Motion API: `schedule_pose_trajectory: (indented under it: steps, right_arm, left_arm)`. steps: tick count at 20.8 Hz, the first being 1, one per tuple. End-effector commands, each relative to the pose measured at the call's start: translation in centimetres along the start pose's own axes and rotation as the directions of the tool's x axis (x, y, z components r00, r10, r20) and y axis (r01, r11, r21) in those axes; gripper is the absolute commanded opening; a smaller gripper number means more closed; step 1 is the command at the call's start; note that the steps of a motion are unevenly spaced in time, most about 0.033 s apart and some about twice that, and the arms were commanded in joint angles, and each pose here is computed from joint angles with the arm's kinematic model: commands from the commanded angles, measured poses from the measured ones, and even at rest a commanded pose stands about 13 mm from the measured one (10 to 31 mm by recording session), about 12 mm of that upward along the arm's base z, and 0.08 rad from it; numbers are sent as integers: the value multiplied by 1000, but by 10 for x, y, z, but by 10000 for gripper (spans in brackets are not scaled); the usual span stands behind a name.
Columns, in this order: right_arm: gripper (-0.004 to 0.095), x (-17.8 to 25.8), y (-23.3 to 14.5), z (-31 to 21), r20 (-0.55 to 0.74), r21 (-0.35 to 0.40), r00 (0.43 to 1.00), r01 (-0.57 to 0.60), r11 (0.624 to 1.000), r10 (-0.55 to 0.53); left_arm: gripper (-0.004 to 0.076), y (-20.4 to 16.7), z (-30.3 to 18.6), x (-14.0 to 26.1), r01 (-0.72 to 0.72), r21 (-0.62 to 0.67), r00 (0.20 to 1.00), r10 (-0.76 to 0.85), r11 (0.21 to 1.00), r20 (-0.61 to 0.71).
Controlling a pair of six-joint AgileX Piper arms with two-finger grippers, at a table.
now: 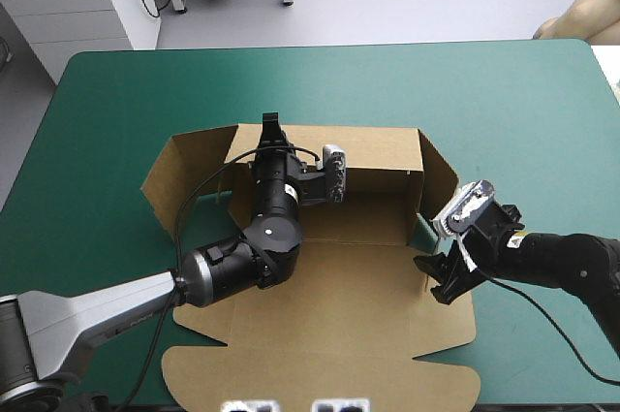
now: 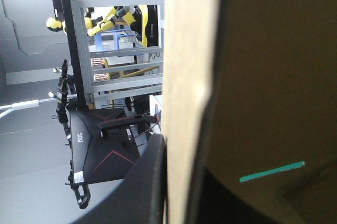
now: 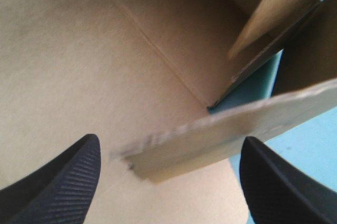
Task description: Fold the box
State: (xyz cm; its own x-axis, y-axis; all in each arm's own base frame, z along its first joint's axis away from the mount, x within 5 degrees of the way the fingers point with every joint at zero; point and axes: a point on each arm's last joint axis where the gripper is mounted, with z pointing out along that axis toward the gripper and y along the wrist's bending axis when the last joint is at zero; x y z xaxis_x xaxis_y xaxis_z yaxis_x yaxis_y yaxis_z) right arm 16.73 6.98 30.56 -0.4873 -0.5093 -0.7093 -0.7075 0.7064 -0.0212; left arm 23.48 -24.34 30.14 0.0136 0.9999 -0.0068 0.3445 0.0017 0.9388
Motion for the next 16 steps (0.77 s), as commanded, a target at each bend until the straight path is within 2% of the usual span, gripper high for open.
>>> schedule_pose_trajectory:
  steps: [1,6,8,10,13,16]
  right_arm:
    - [673,-17,-4,-13,155,83,988,-25,996,11]
    - [674,-14,-11,2,114,79,993,-40,996,31]
    - [674,-16,-9,1,136,62,990,-57,996,48]
    - [674,-22,-3,-6,205,13,977,-70,997,65]
    - [655,-40,10,-29,389,-87,909,-128,988,152]
    - [372,-52,13,-46,451,-102,875,-148,984,179]
  left_arm:
    - [-8,24,-11,5,36,-93,999,-36,995,5]
    - [-8,24,-11,5,36,-93,999,-36,995,3]
    - [-8,24,-11,5,36,-94,999,-36,995,2]
    - [-8,24,-11,5,36,-94,999,-36,995,2]
    - [-8,24,-11,5,36,-94,999,-36,995,2]
    - [-8,24,-11,5,36,-94,999,-36,995,2]
